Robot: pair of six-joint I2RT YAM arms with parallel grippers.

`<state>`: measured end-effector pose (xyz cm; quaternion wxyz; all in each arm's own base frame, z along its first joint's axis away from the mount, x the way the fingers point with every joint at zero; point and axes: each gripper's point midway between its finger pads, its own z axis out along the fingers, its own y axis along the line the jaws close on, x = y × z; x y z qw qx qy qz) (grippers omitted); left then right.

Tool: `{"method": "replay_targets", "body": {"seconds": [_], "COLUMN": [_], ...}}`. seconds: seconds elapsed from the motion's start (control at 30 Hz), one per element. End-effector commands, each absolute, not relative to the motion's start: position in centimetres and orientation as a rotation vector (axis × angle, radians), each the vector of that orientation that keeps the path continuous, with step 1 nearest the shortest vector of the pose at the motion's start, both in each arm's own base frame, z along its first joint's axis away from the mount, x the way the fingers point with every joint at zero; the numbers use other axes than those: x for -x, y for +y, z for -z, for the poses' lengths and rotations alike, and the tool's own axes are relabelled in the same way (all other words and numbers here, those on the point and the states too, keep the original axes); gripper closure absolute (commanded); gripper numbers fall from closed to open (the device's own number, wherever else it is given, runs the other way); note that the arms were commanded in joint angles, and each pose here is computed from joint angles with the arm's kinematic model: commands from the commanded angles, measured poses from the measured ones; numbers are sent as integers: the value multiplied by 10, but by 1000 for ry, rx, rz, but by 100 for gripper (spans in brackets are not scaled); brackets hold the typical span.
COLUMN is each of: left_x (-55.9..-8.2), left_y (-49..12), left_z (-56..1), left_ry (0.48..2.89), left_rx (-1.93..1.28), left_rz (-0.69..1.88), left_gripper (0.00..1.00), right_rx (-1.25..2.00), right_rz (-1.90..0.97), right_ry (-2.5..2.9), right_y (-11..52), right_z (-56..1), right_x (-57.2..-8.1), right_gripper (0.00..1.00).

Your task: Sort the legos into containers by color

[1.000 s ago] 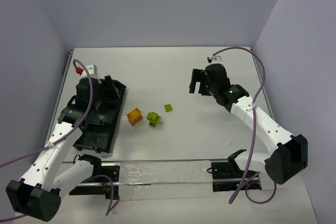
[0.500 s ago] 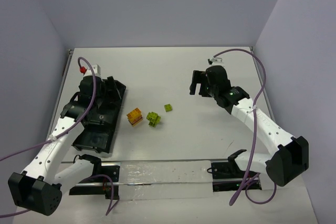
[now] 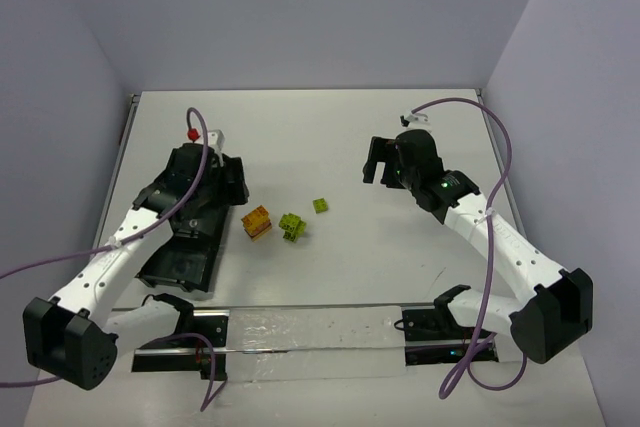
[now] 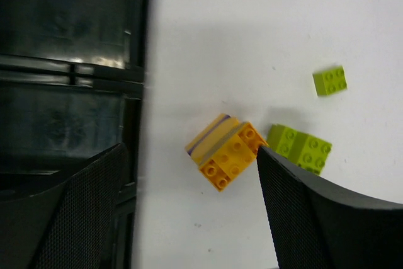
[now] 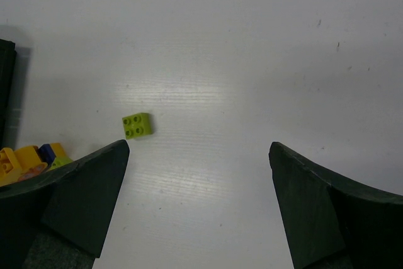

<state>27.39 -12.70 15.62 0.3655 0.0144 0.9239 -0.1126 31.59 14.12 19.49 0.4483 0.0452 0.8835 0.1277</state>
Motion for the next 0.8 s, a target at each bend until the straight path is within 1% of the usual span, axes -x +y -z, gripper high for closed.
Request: {"method": "replay_targets", "body": {"seconds": [0.0,0.17,0.4,0.57,0.67,0.77], "left_x": [-267,-261,-253,-258,-261,-266], "left_y": [-157,-170,-176,-173,-173,-171], "left_z": [-156,-142,-135,-123,-122,-123], "left_ry": [2402,2442,2454,2472,2465,2453], "left_rx": [-205,-289,-349,-345,-340,-330], "left_rz": [343,298,262,171,158,136], "left_gripper": [10,13,13,13,14,14], "right_rx": [-132,-139,-148,-147,-148,-144], "right_rz": [-328,-332,-333,-343,-342,-343], "right_ry": [2136,2129,2133,2148,2155,2159], "right_y": [143,142,142,145,145,145], "right_z": [-212,-216,-216,-213,-211,-209], "right_x": [-320,-319,-318,-320,-318,-318], "right_gripper": [0,0,0,0,0,0]}}
